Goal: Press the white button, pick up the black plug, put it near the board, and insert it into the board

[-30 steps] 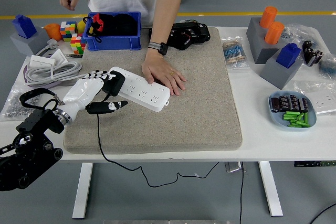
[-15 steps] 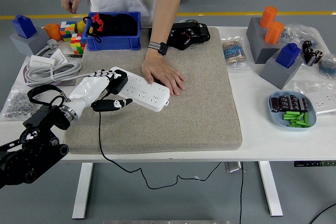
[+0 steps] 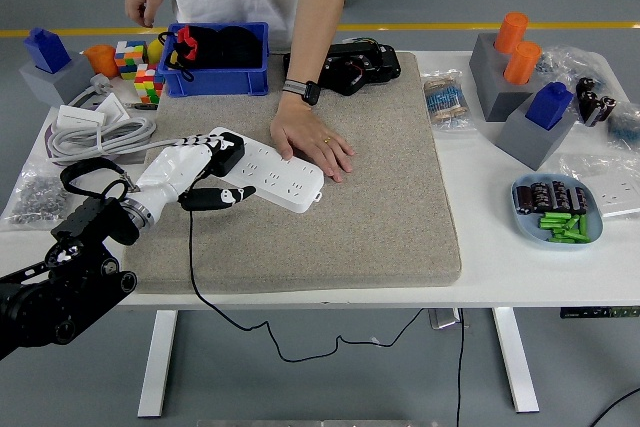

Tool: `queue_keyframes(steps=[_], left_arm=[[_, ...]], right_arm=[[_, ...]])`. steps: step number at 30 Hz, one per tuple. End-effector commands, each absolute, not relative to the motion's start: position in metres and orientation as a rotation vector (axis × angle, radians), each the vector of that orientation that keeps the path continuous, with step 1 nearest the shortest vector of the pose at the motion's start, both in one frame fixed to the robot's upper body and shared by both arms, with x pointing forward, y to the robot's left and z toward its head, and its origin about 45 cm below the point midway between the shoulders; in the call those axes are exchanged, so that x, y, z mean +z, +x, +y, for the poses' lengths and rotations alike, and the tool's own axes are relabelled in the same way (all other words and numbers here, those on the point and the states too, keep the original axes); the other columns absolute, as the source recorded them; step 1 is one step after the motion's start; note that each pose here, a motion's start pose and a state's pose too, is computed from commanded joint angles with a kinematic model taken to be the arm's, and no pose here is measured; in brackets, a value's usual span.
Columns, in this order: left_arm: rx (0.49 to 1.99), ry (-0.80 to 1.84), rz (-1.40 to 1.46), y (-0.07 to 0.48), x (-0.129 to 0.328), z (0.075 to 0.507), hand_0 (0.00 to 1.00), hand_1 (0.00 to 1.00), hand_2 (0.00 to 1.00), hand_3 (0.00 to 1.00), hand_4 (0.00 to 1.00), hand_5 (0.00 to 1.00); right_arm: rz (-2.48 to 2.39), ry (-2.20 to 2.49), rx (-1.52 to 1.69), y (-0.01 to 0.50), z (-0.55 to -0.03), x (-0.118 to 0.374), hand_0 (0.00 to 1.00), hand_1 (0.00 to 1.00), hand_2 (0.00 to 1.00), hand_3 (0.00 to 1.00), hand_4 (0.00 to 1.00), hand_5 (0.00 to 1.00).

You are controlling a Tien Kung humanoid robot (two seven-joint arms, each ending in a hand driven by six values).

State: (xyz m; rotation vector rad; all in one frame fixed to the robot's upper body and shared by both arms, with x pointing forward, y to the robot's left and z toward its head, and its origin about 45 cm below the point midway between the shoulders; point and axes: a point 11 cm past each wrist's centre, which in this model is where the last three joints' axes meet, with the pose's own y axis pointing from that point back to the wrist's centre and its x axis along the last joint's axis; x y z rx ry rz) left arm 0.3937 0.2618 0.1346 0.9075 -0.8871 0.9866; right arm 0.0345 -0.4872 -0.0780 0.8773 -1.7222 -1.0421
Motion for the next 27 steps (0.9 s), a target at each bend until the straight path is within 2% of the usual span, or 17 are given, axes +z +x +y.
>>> queue_keyframes(steps=[17,27], left_arm=[[1.181,0.628,-0.957,0.401,0.199,0.254,0.931,0.946,0.89,0.86,0.864,0.759],[1.344,0.635,-0.898,0.402,0.209,0.294,0.929,0.94,0.88,0.847,0.862,0.755]], right_arm=[[-1.727,0.877,-1.045,0.035,-0.486,-0.078,0.711,0.674,0.667,0.615,0.662,0.371],[-1.738,0.879,-1.038,0.039,-0.489,-0.077,0.711,0.674,0.666,0.615,0.662,0.371]])
